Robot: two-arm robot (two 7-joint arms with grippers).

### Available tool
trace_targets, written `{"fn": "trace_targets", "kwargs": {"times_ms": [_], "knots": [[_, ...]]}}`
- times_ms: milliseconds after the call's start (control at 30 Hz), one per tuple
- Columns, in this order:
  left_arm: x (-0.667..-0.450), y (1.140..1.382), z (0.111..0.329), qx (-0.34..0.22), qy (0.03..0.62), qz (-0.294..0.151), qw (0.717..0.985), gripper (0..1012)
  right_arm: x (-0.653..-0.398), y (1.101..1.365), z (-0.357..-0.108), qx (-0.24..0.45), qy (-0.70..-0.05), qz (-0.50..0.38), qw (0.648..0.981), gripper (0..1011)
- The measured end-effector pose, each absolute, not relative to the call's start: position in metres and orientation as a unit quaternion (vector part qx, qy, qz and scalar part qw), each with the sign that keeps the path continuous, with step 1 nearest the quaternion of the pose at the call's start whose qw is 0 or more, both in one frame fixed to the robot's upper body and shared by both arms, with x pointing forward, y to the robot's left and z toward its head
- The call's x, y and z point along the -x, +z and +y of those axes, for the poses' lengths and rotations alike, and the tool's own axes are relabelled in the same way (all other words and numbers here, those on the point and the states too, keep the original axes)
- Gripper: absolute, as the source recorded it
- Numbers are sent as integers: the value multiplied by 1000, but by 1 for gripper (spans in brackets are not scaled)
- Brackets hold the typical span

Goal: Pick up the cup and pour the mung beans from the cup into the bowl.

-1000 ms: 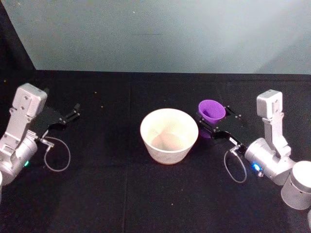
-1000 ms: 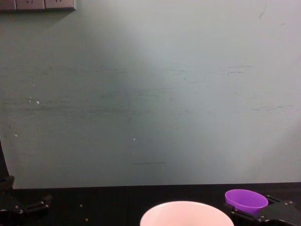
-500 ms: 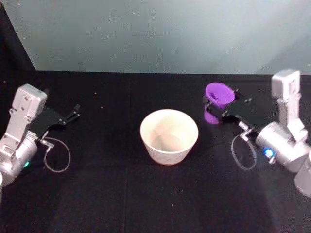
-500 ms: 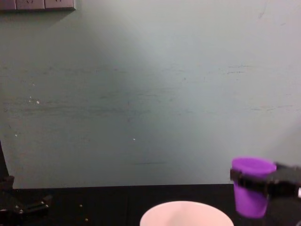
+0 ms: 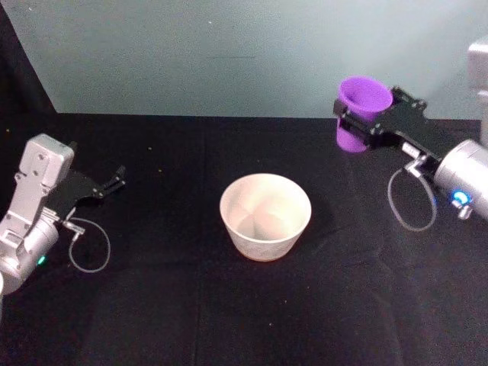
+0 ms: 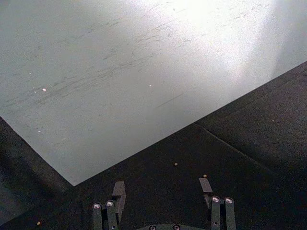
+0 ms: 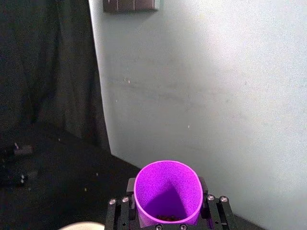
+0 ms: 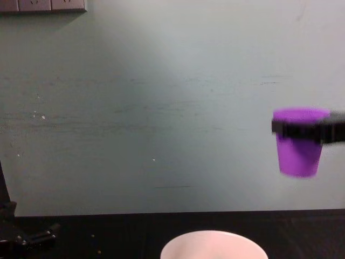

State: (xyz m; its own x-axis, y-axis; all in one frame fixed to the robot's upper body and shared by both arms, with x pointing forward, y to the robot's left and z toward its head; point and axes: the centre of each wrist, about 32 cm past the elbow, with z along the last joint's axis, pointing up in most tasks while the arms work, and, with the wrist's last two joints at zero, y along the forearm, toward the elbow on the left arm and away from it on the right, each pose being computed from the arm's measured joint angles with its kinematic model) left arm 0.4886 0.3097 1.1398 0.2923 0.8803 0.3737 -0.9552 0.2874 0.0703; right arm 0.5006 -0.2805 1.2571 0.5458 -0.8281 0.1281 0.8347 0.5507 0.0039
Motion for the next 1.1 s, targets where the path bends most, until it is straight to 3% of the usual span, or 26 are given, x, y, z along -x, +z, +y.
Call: {"fn": "trace_targets", "kwargs": {"times_ms": [333, 1100], "knots": [[-489, 1140, 310, -141, 580, -132, 791, 1000, -490, 1303, -282, 15, -470, -65, 880, 730], [-489, 1140, 310, -141, 580, -132, 791, 1000, -491, 1299, -282, 17, -472, -65, 879, 730]]}}
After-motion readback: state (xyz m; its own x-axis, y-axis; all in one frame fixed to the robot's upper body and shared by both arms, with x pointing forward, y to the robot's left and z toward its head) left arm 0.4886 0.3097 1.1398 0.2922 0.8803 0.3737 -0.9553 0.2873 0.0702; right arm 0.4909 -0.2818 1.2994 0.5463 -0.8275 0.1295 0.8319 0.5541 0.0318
